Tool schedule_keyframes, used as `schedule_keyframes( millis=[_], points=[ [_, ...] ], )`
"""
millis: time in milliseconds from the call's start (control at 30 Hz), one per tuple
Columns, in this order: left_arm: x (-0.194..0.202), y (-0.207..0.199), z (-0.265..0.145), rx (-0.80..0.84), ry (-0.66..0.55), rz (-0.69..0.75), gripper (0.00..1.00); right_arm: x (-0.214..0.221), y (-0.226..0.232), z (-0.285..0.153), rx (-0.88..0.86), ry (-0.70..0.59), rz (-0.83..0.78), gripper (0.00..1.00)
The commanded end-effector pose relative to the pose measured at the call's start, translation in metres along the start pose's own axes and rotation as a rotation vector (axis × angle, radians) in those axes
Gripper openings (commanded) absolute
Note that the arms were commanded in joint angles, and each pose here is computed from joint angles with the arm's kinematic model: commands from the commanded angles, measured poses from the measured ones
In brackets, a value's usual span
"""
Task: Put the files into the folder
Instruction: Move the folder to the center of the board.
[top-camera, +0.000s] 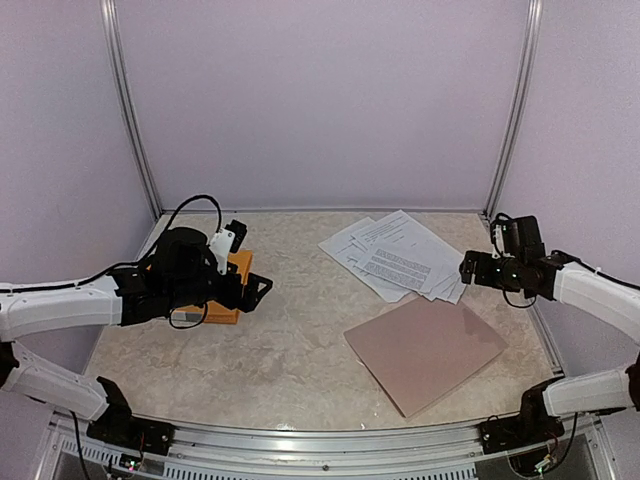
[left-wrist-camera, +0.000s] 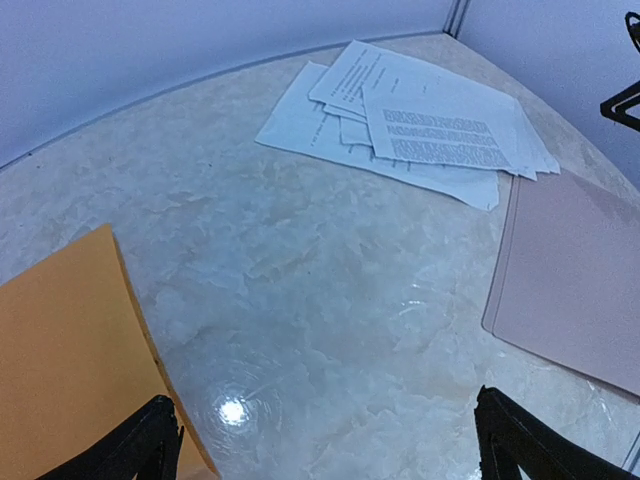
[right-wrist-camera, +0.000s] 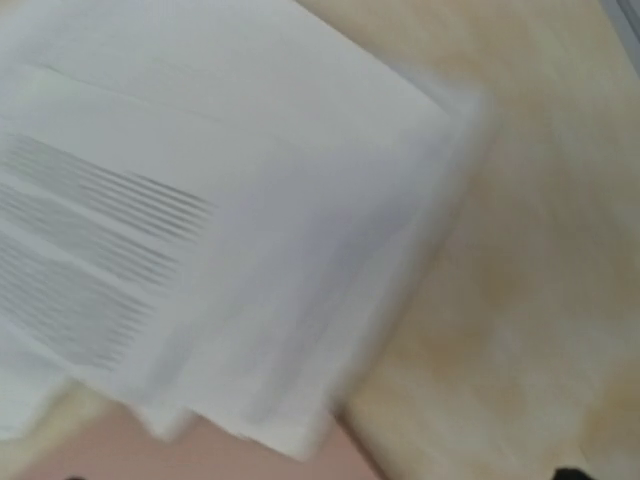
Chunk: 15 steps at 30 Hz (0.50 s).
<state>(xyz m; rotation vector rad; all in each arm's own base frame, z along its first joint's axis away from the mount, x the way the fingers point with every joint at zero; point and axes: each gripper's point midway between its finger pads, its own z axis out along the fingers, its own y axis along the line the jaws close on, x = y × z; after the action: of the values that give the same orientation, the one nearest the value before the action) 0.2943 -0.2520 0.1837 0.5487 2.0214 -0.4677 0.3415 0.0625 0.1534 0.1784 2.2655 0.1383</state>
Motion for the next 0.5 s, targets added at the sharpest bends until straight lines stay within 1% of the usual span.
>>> schedule_keyframes(
  millis=[0, 100, 167, 300, 467],
  points=[
    [0.026, -0.043, 0.013, 0.131, 0.095, -0.003, 0.99, 0.032, -0.018, 0.002, -0.07, 0.11, 0.18, 0.99],
    [0.033, -0.067, 0.026, 0.179, 0.114, -0.04, 0.99, 0.04, -0.031, 0.005, -0.026, 0.145, 0.207, 0.99],
    [0.044, -0.082, 0.04, 0.193, 0.163, -0.057, 0.99, 0.053, -0.035, 0.011, -0.021, 0.194, 0.235, 0.99],
    [0.054, -0.118, 0.061, 0.22, 0.219, -0.1, 0.99, 0.073, -0.044, 0.021, -0.003, 0.266, 0.276, 0.99],
    [0.069, -0.15, 0.081, 0.285, 0.305, -0.158, 0.99, 0.091, -0.047, 0.027, -0.006, 0.327, 0.309, 0.99]
  ],
)
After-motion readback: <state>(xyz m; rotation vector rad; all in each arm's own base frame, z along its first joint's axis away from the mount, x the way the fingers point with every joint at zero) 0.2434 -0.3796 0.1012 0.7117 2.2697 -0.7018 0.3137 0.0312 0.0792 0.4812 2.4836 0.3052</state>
